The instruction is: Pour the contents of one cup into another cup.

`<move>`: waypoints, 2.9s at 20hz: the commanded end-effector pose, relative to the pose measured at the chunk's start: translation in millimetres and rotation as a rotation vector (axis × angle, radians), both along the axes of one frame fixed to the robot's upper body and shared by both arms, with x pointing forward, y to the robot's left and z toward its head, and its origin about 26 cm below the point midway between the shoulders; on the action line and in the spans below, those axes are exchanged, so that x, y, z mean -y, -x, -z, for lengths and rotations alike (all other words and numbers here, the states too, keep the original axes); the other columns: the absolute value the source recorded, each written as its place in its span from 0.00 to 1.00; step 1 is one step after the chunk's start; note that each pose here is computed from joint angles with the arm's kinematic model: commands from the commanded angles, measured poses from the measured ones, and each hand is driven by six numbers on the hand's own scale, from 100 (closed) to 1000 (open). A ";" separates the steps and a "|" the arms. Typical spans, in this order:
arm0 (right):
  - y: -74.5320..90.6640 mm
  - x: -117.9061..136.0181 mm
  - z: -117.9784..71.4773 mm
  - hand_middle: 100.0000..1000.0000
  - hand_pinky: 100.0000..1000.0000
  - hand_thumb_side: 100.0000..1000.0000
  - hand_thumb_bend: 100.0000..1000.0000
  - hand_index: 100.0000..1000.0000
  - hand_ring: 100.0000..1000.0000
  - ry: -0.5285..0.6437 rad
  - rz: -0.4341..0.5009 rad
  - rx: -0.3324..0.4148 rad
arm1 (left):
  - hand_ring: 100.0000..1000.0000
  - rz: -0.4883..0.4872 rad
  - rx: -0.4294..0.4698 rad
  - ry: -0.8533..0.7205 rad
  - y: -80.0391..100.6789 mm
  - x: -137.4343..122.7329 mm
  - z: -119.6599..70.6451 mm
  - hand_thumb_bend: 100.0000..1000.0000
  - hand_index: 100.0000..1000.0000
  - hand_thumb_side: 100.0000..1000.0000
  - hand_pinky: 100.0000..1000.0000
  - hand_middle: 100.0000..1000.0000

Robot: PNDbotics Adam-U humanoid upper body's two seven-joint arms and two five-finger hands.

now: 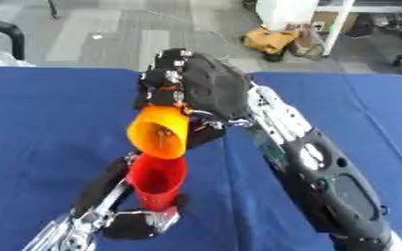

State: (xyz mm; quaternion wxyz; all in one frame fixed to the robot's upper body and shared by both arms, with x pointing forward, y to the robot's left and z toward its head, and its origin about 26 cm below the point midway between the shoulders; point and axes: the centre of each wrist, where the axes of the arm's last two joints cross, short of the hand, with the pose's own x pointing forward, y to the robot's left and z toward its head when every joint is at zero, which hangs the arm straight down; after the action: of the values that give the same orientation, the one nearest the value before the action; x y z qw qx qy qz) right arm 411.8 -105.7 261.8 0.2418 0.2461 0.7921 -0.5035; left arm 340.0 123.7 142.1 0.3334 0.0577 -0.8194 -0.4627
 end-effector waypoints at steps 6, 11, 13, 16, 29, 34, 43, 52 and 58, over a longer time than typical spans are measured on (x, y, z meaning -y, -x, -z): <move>-1.0 1.9 -6.7 0.42 0.40 0.24 0.00 0.55 0.37 0.008 -0.049 0.023 | 0.30 0.010 0.038 0.015 0.5 -1.2 -13.0 0.00 0.53 0.55 0.49 0.33; -1.3 1.8 -5.9 0.38 0.39 0.22 0.00 0.50 0.35 0.006 -0.053 0.005 | 0.30 0.012 0.038 0.014 0.5 -1.1 -12.9 0.00 0.53 0.55 0.49 0.33; -1.1 1.6 -6.1 0.39 0.39 0.22 0.00 0.50 0.35 0.007 -0.054 -0.001 | 0.30 0.012 0.038 0.013 0.4 -1.1 -12.8 0.00 0.53 0.55 0.49 0.33; -0.1 1.2 -7.9 0.39 0.39 0.24 0.00 0.50 0.35 0.010 -0.056 -0.001 | 0.30 0.013 0.039 0.012 0.2 -1.2 -13.1 0.00 0.53 0.55 0.49 0.33; 3.5 -0.6 -13.7 0.41 0.40 0.30 0.00 0.51 0.37 0.030 -0.054 0.034 | 0.30 0.013 0.040 0.011 0.0 -1.9 -13.2 0.00 0.54 0.55 0.49 0.33; 4.0 -2.2 -13.5 0.40 0.40 0.34 0.00 0.51 0.37 0.038 -0.052 0.054 | 0.30 0.013 0.039 0.011 0.0 -1.9 -13.1 0.00 0.54 0.55 0.49 0.33; 3.9 -4.6 -10.9 0.40 0.41 0.41 0.00 0.51 0.37 0.056 -0.049 0.090 | 0.30 0.013 0.039 0.013 0.0 -2.0 -13.3 0.00 0.54 0.55 0.49 0.33; 2.2 -4.5 -9.4 0.41 0.41 0.43 0.00 0.51 0.38 0.054 -0.051 0.109 | 0.30 0.012 0.040 0.015 0.0 -2.4 -14.2 0.00 0.54 0.55 0.49 0.33; 2.4 -4.8 -10.7 0.42 0.41 0.44 0.00 0.51 0.39 0.061 -0.052 0.134 | 0.30 0.010 0.041 0.017 -0.1 -3.1 -14.7 0.00 0.54 0.55 0.49 0.33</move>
State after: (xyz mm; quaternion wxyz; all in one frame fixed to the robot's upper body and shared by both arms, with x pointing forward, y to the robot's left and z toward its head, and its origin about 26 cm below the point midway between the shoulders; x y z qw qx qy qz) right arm 409.2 -99.2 265.9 0.2719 0.2879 0.7598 -0.5156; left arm 339.8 124.3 143.1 0.3320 0.0554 -0.8195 -0.4638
